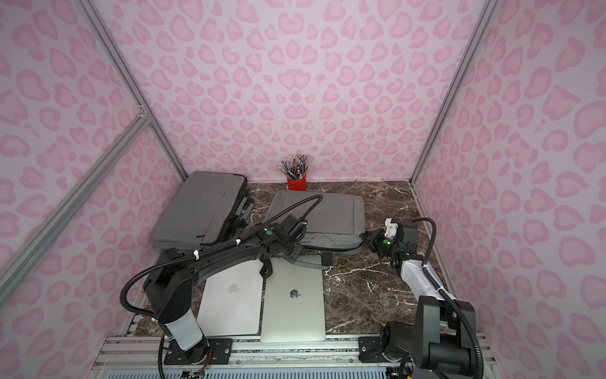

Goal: Open the zippered laptop bag and take out the laptop
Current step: Unzip the zipper on the zippered laptop bag.

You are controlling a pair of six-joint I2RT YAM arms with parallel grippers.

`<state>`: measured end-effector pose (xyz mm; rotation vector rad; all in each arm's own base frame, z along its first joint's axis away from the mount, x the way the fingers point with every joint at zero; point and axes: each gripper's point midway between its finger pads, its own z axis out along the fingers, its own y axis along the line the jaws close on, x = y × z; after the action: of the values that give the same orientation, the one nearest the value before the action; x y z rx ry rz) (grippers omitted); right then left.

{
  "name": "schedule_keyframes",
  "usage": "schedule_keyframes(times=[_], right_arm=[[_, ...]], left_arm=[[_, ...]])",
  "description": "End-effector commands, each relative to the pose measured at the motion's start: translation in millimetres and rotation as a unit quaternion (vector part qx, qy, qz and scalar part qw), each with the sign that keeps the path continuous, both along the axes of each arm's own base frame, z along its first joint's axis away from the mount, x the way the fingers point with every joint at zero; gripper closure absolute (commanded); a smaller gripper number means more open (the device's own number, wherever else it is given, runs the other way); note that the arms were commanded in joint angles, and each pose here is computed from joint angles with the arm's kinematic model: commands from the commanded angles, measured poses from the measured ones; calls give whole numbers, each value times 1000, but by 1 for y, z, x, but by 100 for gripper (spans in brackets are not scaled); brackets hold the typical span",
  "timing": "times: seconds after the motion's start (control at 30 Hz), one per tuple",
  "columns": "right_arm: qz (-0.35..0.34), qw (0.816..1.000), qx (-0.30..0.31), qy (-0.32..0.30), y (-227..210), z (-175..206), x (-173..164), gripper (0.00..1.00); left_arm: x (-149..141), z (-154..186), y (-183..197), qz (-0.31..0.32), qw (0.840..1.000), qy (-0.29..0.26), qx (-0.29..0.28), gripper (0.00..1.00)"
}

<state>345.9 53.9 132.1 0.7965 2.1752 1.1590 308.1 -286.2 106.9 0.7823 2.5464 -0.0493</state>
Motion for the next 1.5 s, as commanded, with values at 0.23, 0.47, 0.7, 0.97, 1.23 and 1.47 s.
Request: schedule_keyframes(times=[0.23, 0.47, 0.7, 0.97, 1.23, 1.47], right_arm=[[15, 999, -29, -8, -14, -5, -3, 100], [54, 998, -29, -6, -6, -6, -9, 100], [85, 996, -31, -7, -1, -6, -13, 100], [85, 996, -29, -13, 1, -5, -16, 100], [92, 995, -31, -14, 8, -5, -17, 100], [96, 994, -36, -24, 10, 2, -9, 100]], left_arm=[[25, -3, 66, 59, 997, -4, 47, 99], [47, -5, 100, 92, 994, -5, 51, 98], [72, -11, 127, 135, 990, 1, 42, 98], [98, -23, 137, 156, 987, 15, 29, 96], [90, 5, 100, 87, 995, 12, -43, 77], [74, 36, 80, 17, 998, -23, -62, 55]])
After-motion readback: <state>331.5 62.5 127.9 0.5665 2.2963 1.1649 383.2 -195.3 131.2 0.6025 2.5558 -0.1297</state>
